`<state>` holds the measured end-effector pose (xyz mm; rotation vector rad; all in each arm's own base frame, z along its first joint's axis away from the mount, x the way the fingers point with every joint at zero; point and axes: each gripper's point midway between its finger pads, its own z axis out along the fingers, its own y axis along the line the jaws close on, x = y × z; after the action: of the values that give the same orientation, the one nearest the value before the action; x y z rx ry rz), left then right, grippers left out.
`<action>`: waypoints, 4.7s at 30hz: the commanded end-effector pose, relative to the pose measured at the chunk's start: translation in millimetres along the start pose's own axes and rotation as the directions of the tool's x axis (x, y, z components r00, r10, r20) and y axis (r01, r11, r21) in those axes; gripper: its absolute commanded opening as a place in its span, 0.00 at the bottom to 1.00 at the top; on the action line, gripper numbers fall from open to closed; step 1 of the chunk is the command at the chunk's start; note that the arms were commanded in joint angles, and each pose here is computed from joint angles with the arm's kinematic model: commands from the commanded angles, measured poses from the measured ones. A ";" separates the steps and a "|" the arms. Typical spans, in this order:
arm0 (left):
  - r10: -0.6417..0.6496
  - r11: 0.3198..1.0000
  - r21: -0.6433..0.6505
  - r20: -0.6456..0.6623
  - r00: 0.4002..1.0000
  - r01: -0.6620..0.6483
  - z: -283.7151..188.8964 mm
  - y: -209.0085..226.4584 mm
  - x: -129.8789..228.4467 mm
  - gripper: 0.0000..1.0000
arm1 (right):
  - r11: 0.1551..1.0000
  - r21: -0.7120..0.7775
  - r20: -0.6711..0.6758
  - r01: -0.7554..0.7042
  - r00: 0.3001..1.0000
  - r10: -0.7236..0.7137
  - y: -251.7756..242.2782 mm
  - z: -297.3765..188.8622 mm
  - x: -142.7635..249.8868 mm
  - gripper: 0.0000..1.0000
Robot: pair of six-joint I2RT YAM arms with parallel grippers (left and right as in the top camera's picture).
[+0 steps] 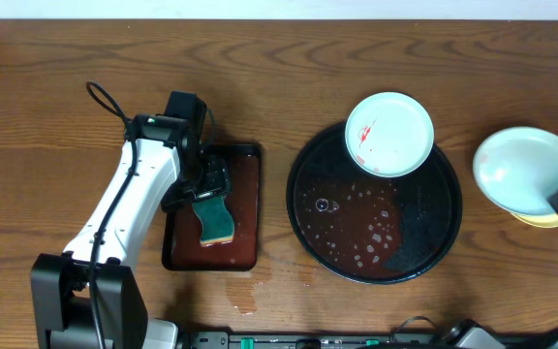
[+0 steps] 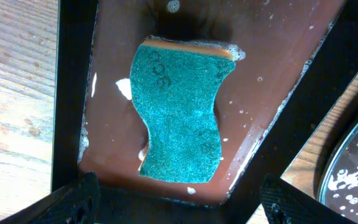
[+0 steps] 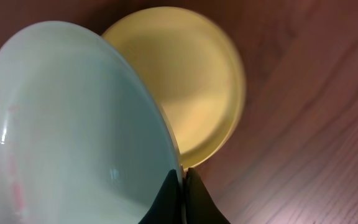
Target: Clean dirty plates on tray and stack at the side
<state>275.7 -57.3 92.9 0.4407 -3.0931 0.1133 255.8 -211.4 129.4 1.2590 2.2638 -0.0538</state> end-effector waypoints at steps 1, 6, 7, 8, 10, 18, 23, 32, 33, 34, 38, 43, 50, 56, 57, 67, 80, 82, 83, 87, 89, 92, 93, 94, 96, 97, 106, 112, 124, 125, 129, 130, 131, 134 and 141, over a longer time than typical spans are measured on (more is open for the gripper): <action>0.005 1.000 0.010 0.017 1.000 -0.005 -5.6 -1.2 -2.5 0.83 | 0.992 0.003 -0.020 -0.127 0.992 0.127 -20.3 17.4 -11.3 0.01; 0.005 1.000 0.010 0.017 1.000 -0.005 -5.6 -1.2 -2.5 0.83 | 0.977 0.050 -0.070 -0.206 0.975 0.209 -42.2 45.6 -6.5 0.01; 0.005 1.000 0.010 0.016 1.000 -0.005 -5.6 -1.2 -2.4 0.84 | 0.977 0.052 -0.075 -0.206 0.975 0.210 -43.1 49.8 -6.0 0.02; 0.005 1.000 0.010 0.017 1.000 -0.005 -5.6 -1.2 -2.5 0.84 | 0.978 0.045 -0.076 -0.202 0.976 0.205 -42.1 51.7 -6.6 0.14; 0.005 1.000 0.010 0.017 1.000 -0.005 -5.7 -1.2 -2.5 0.84 | 0.986 -0.027 -0.079 -0.165 0.984 0.162 -28.2 49.7 -10.3 0.41; 0.005 1.000 0.010 0.017 1.000 -0.005 -5.6 -1.2 -2.5 0.83 | 0.820 -0.540 0.036 0.191 0.978 -0.204 114.4 -24.0 -9.0 0.44; 0.005 1.000 0.010 0.017 1.000 -0.005 -5.6 -1.2 -2.5 0.83 | 0.707 -0.580 0.049 0.404 0.884 -0.465 170.8 -48.8 56.0 0.46; 0.005 1.000 0.010 0.017 1.000 -0.005 -5.6 -1.2 -2.5 0.84 | 0.569 -0.301 0.013 0.765 0.600 -0.800 190.7 5.4 128.3 0.67; 0.005 1.000 0.010 0.017 1.000 -0.005 -5.6 -1.2 -2.5 0.83 | 0.562 -0.285 0.010 0.776 0.589 -0.808 194.1 15.7 130.5 0.65; 0.005 1.000 0.010 0.017 1.000 -0.005 -5.6 -1.2 -2.5 0.83 | 0.559 -0.287 0.010 0.778 0.585 -0.811 198.0 24.2 132.9 0.63; 0.005 1.000 0.010 0.017 1.000 -0.005 -5.6 -1.2 -2.5 0.83 | 0.589 -0.274 -0.031 0.761 0.605 -0.796 200.0 57.3 140.2 0.52; 0.005 1.000 0.010 0.017 1.000 -0.005 -5.6 -1.2 -2.5 0.84 | 0.658 -0.304 -0.038 0.689 0.682 -0.731 212.0 78.1 143.8 0.45; 0.005 1.000 0.010 0.017 1.000 -0.005 -5.6 -1.2 -2.5 0.83 | 0.703 -0.346 -0.092 0.622 0.723 -0.685 216.0 94.8 159.2 0.27; 0.005 1.000 0.010 0.017 1.000 -0.005 -5.6 -1.2 -2.5 0.84 | 0.706 -0.341 -0.122 0.621 0.715 -0.689 210.6 98.3 164.8 0.01; 0.005 1.000 0.010 0.017 1.000 -0.005 -5.6 -1.2 -2.5 0.84 | 0.704 -0.343 -0.116 0.622 0.716 -0.688 211.3 93.2 162.7 0.01; 0.005 1.000 0.010 0.017 1.000 -0.005 -5.7 -1.2 -2.5 0.83 | 0.694 -0.362 -0.014 0.622 0.741 -0.671 207.0 -0.3 132.1 0.01; 0.005 1.000 0.010 0.017 1.000 -0.005 -5.6 -1.2 -2.5 0.84 | 0.901 -0.176 -0.396 0.397 0.809 -0.434 124.5 -10.6 194.4 0.01; 0.005 1.000 0.010 0.017 1.000 -0.005 -5.6 -1.2 -2.5 0.83 | 0.912 -0.149 -0.395 0.382 0.822 -0.409 117.8 -1.5 200.6 0.01; 0.005 1.000 0.010 0.017 1.000 -0.005 -5.6 -1.2 -2.5 0.83 | 0.913 -0.150 -0.395 0.379 0.824 -0.407 115.9 2.2 203.6 0.01; 0.005 1.000 0.010 0.017 1.000 -0.005 -5.6 -1.2 -2.5 0.84 | 0.879 -0.217 -0.386 0.424 0.789 -0.477 116.9 9.4 215.6 0.02; 0.005 1.000 0.010 0.017 1.000 -0.005 -5.6 -1.2 -2.5 0.83 | 0.795 -0.308 -0.336 0.523 0.722 -0.605 126.5 7.6 217.1 0.13; 0.005 1.000 0.010 0.017 1.000 -0.005 -5.6 -1.2 -2.5 0.83 | 0.680 -0.410 -0.261 0.608 0.636 -0.726 140.4 -1.3 215.9 0.31; 0.005 1.000 0.010 0.017 1.000 -0.005 -5.6 -1.2 -2.5 0.84 | 0.650 -0.431 -0.235 0.626 0.617 -0.750 145.3 -5.2 213.3 0.32; 0.005 1.000 0.010 0.017 1.000 -0.005 -5.6 -1.2 -2.5 0.84 | 0.629 -0.441 -0.215 0.640 0.605 -0.767 149.2 -8.3 210.1 0.32; 0.005 1.000 0.010 0.017 1.000 -0.005 -5.6 -1.2 -2.5 0.84 | 0.599 -0.434 -0.178 0.673 0.588 -0.789 154.8 -12.6 200.3 0.35; 0.005 1.000 0.010 0.017 1.000 -0.005 -5.6 -1.2 -2.5 0.83 | 0.598 -0.409 -0.162 0.689 0.590 -0.791 156.2 -12.6 192.2 0.38; 0.004 1.000 0.010 0.017 1.000 -0.005 -5.7 -1.2 -2.5 0.83 | 0.568 -0.362 -0.123 0.739 0.567 -0.815 159.8 8.8 179.2 0.39; 0.005 1.000 0.010 0.017 1.000 -0.005 -5.6 -1.2 -2.5 0.84 | 0.582 -0.355 -0.258 0.732 0.522 -0.813 142.7 41.6 203.5 0.41; 0.005 1.000 0.013 0.024 1.000 -0.006 -5.8 -1.9 -4.1 0.83 | 0.606 -0.345 -0.337 0.717 0.508 -0.793 134.4 67.4 219.9 0.01; 0.005 1.000 0.013 0.024 1.000 -0.006 -5.7 -2.0 -4.2 0.84 | 0.606 -0.346 -0.338 0.717 0.507 -0.793 134.4 67.2 220.3 0.01; 0.004 1.000 0.014 0.023 1.000 -0.004 -5.7 -2.1 -4.1 0.84 | 0.576 -0.380 -0.338 0.724 0.471 -0.814 133.9 64.2 225.6 0.01; 0.001 1.000 0.014 0.023 1.000 -0.001 -5.7 -2.1 -4.1 0.84 | 0.554 -0.411 -0.327 0.723 0.450 -0.831 136.6 62.3 229.2 0.01; -0.004 1.000 0.015 0.018 1.000 0.003 -5.7 -2.1 -2.8 0.91 | 0.530 -0.450 -0.313 0.719 0.429 -0.847 140.0 59.9 233.4 0.01; -0.003 0.999 0.037 -0.009 1.000 0.004 -5.7 -5.5 2.6 0.98 | 0.512 -0.489 -0.299 0.706 0.416 -0.859 144.5 56.9 238.1 0.01; 0.042 0.997 0.066 0.053 0.998 -0.045 0.4 -13.9 -11.0 0.93 | 0.500 -0.497 -0.294 0.709 0.404 -0.866 146.9 55.1 242.2 0.01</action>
<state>288.9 -64.9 93.9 0.4245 -3.1394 0.1884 302.8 27.0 4.6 -0.0687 2.9798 0.2381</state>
